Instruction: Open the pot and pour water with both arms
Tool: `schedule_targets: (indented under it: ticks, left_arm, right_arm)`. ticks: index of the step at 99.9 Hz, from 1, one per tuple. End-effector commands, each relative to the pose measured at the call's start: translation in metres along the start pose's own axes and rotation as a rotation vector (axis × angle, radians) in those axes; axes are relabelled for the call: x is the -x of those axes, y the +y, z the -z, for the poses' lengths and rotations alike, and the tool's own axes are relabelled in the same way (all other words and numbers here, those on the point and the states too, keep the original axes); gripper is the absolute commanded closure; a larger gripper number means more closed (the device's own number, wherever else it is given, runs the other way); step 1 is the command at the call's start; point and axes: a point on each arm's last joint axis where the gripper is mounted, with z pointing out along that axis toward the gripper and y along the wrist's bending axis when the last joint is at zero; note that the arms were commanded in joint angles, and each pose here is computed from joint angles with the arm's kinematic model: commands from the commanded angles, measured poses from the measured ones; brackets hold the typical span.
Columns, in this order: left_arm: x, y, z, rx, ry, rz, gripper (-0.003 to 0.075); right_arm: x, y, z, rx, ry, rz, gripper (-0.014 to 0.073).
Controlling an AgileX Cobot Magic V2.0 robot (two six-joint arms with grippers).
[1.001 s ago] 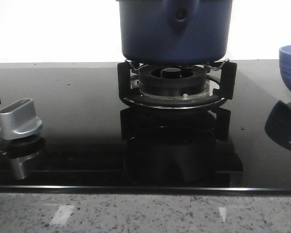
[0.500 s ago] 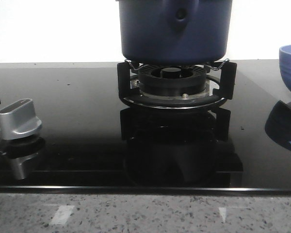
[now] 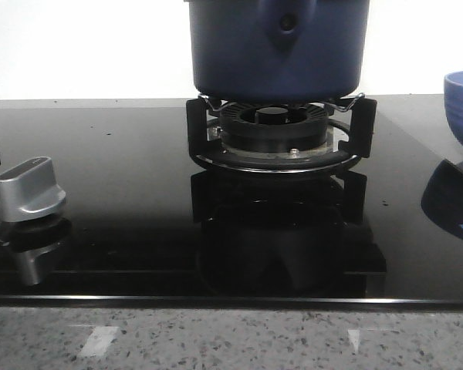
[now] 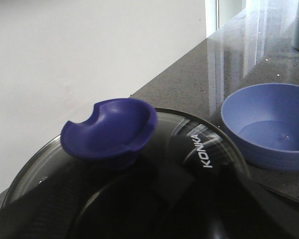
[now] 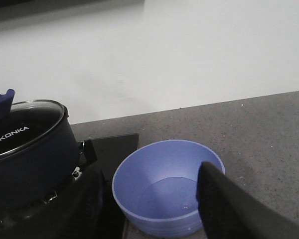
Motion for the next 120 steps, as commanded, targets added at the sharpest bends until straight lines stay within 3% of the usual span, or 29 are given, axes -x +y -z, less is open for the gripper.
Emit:
schedule_targets:
  ticks: [1, 25, 37, 53, 120]
  left_arm:
    - [0.026, 0.005, 0.011, -0.004, -0.104, 0.037, 0.0228]
    - [0.025, 0.022, 0.015, 0.052, -0.102, 0.043, 0.0228]
    - [0.026, 0.022, 0.015, 0.037, -0.111, 0.179, 0.0228]
    - [0.028, 0.018, 0.015, -0.015, -0.132, 0.217, 0.0228]
    - [0.023, 0.029, -0.020, -0.005, -0.109, 0.241, 0.0221]
  right_arm:
    - [0.015, 0.001, 0.000, 0.000, -0.083, 0.018, 0.0211]
    - [0.017, 0.002, 0.000, 0.002, -0.101, 0.018, 0.0211]
    - [0.018, 0.002, 0.000, 0.005, -0.118, 0.018, 0.0211]
    - [0.018, 0.002, 0.000, 0.005, -0.119, 0.018, 0.0211]
    - [0.018, 0.002, 0.000, 0.005, -0.119, 0.018, 0.0211]
